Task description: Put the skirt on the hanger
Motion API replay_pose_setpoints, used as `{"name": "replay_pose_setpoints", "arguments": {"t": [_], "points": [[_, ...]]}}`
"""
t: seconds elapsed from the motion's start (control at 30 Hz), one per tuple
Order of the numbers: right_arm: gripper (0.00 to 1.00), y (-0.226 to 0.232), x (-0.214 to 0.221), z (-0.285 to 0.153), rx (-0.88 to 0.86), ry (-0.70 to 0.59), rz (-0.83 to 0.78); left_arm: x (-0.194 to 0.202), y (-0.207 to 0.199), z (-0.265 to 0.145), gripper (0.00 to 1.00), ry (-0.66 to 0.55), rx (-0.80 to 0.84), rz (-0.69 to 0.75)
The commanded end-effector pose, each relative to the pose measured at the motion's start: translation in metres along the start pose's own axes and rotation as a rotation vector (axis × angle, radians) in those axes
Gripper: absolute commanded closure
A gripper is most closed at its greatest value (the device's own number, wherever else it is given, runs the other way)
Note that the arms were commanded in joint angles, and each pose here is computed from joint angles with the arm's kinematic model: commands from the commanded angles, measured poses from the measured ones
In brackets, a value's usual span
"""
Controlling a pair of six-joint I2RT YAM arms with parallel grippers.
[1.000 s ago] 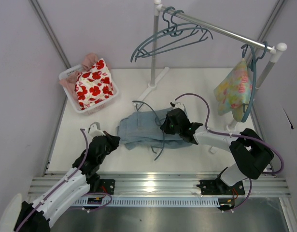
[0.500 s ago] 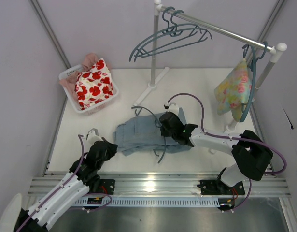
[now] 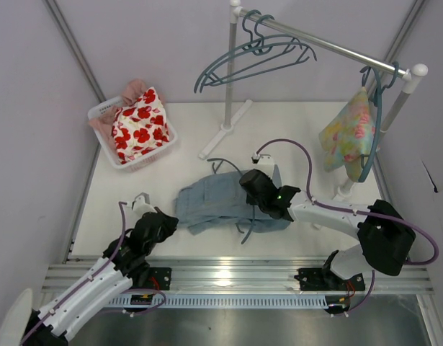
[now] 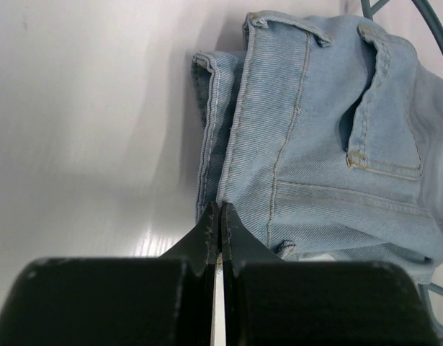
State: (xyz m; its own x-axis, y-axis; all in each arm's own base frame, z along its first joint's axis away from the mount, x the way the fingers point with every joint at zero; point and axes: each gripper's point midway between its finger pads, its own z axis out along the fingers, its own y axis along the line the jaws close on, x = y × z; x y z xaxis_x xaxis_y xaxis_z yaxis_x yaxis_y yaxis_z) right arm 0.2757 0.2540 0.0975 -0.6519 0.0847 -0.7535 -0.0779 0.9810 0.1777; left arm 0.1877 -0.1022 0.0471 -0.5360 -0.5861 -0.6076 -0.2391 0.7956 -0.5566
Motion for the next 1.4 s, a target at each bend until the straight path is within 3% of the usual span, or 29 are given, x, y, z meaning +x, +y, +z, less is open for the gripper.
{"name": "replay_pose_setpoints", "arguments": {"t": [0.0,0.23,0.3,0.33,0.4,0.43,0.53,0.67,0.97,1.37], "points": [[1.00,-0.030,-0.036,-0.013,0.130,-0.150,0.075,-0.004,-0.012,-0.006,1.00,-0.003,0.028,0.038],[1.00,-0.018,-0.025,-0.016,0.090,-0.140,0.059,-0.003,-0.048,-0.012,0.95,0.027,0.117,0.175],[1.00,-0.011,-0.022,-0.013,0.084,-0.130,0.045,-0.016,-0.063,-0.018,0.82,0.010,0.128,0.214],[1.00,-0.007,-0.021,-0.013,0.079,-0.129,0.033,-0.018,-0.058,-0.018,0.67,0.012,0.093,0.245],[1.00,-0.002,-0.020,-0.011,0.077,-0.131,0.003,-0.035,-0.069,-0.025,0.51,-0.021,0.089,0.294],[1.00,-0.002,-0.020,-0.012,0.086,-0.139,-0.019,-0.047,-0.078,-0.031,0.37,-0.046,0.096,0.299],[1.00,0.002,-0.025,-0.014,0.082,-0.160,-0.064,-0.079,-0.099,-0.047,0.23,-0.119,0.104,0.345],[1.00,0.007,-0.037,-0.022,0.067,-0.204,-0.113,-0.094,-0.143,-0.055,0.25,-0.140,0.229,0.454],[1.00,0.013,-0.041,-0.035,0.046,-0.227,-0.077,-0.053,-0.174,0.013,0.41,-0.049,0.255,0.510],[1.00,0.049,-0.023,-0.030,-0.150,-0.167,-0.122,0.014,-0.160,0.061,0.47,0.128,0.282,0.543]]}}
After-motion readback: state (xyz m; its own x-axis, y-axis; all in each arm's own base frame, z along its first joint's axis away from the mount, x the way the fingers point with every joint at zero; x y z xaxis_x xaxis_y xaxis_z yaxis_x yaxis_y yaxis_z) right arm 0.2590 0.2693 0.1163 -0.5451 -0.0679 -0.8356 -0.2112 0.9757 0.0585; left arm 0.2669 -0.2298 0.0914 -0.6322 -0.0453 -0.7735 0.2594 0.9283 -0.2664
